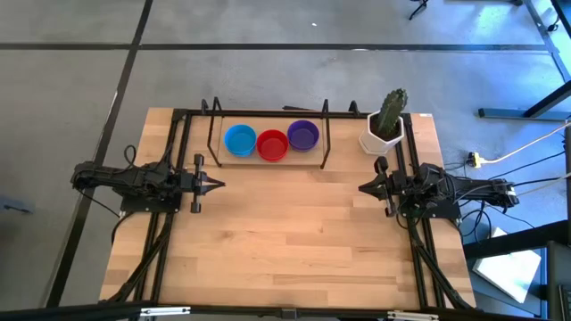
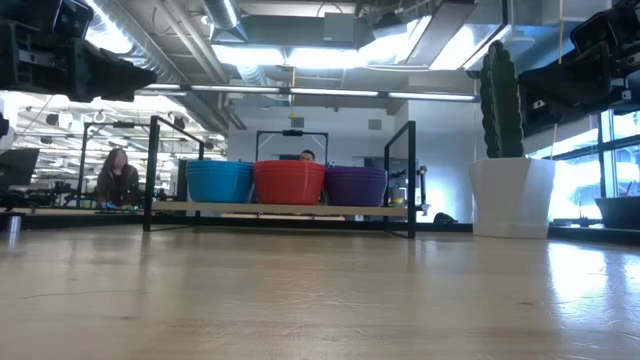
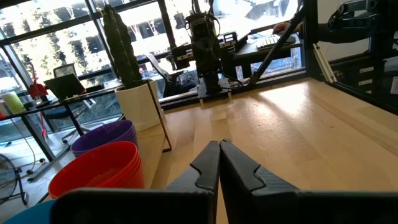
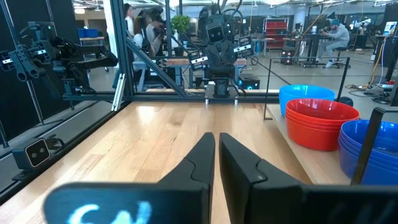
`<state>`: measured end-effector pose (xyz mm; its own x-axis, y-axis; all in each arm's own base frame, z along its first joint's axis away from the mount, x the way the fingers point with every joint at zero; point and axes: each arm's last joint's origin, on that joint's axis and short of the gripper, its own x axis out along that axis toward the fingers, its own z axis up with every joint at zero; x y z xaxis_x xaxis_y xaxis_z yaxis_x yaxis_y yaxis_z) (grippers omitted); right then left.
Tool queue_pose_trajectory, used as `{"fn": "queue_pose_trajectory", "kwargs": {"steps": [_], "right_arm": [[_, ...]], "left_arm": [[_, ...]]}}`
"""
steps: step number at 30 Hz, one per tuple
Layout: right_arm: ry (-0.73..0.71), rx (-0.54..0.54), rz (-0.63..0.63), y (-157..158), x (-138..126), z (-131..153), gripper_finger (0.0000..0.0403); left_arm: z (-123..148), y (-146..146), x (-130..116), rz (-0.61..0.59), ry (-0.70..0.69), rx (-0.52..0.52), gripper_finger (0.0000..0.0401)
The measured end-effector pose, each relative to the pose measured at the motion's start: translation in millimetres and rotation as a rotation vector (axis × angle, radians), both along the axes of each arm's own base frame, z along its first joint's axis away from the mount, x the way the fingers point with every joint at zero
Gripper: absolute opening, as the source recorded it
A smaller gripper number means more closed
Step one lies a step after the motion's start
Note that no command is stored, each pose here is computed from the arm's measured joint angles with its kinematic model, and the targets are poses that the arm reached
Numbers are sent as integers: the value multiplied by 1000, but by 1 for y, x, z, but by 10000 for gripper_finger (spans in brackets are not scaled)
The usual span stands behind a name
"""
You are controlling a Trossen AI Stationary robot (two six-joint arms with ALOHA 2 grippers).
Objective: Pick & Place Mini bowls
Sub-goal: Return to Home Position
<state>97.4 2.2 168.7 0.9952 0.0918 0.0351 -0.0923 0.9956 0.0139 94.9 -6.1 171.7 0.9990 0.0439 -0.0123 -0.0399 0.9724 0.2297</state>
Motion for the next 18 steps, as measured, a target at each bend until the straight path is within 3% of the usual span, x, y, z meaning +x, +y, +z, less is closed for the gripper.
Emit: {"fn": "queue_pose_trajectory", "kwargs": {"steps": [18], "right_arm": [[0, 0, 0, 0, 0, 0, 26]], "left_arm": [[0, 0, 0, 1, 0, 0, 4]]}}
